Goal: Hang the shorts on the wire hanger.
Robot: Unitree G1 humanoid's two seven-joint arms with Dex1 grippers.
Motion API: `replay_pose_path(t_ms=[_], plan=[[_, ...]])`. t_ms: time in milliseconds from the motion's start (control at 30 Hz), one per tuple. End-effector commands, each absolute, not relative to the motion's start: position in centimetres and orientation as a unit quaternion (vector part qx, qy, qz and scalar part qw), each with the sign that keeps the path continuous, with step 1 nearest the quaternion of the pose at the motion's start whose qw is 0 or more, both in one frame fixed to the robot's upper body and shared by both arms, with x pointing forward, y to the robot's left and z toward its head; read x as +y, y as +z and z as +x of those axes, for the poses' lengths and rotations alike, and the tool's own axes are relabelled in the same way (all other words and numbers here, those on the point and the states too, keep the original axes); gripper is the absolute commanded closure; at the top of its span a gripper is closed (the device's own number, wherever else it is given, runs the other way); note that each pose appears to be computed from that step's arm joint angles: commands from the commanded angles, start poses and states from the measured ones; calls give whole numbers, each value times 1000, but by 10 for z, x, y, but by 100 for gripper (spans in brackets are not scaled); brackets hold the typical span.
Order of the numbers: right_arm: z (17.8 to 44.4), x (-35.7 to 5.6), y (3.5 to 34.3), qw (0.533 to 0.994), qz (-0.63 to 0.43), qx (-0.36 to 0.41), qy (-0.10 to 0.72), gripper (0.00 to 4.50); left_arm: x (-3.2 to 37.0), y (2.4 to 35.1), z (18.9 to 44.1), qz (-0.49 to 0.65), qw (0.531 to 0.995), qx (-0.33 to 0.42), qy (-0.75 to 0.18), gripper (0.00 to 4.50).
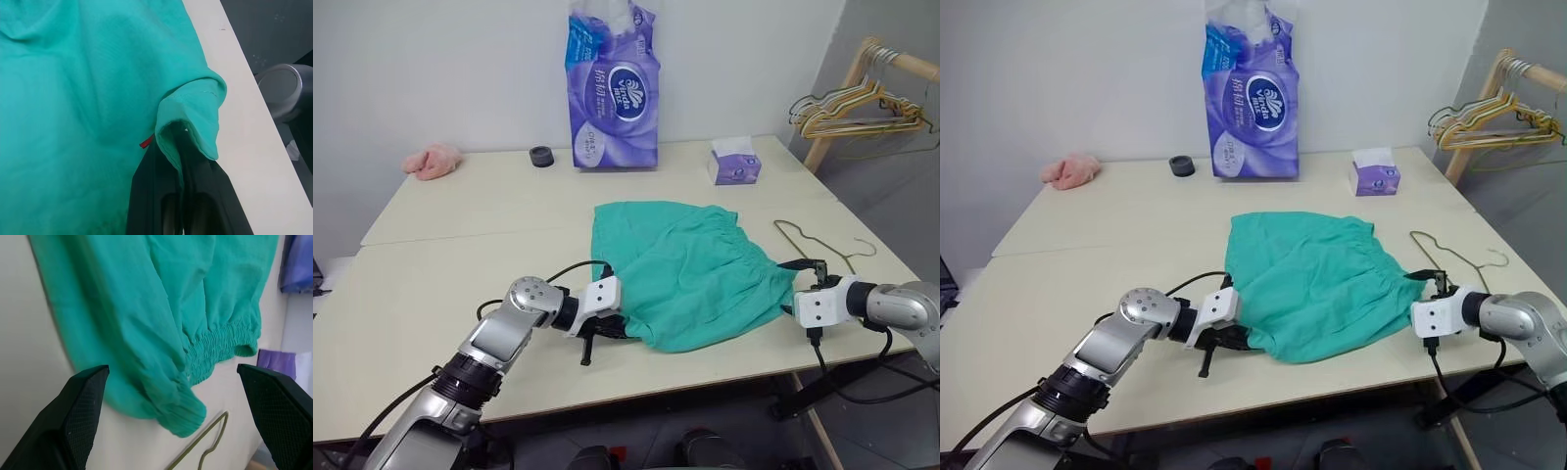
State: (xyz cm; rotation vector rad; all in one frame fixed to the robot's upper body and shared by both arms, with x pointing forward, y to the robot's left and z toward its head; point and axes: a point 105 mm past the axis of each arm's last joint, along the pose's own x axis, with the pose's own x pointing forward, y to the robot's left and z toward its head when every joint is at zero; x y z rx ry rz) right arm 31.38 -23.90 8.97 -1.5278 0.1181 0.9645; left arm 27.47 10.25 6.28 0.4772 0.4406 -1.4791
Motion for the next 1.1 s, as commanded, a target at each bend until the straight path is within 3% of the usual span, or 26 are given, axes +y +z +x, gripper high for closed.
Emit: replay_pose_path(t_ms=[33,133,233,433,600,767,933,1100], plan=[[323,-236,93,591,-683,42,427,0,105,76,280,219,700,177,-656,446],[325,-238,86,577,-686,58,440,0,107,76,281,217,703,177,-654,446],[329,-236,83,583,-678,62,443,64,111,76,284,218,707,179,-648,450],[338,-230,85,614,-663,59,424,274,126,72,287,225,717,190,-632,450],[360,-207,97,682,-634,20,363,448,164,67,298,238,741,219,-588,450],[365,-184,105,732,-588,0,345,448,187,70,299,244,753,234,-564,450],[313,-161,101,731,-533,37,424,448,217,53,251,240,698,311,-599,450],[276,-162,96,712,-516,100,465,448,219,47,214,214,649,351,-641,450]])
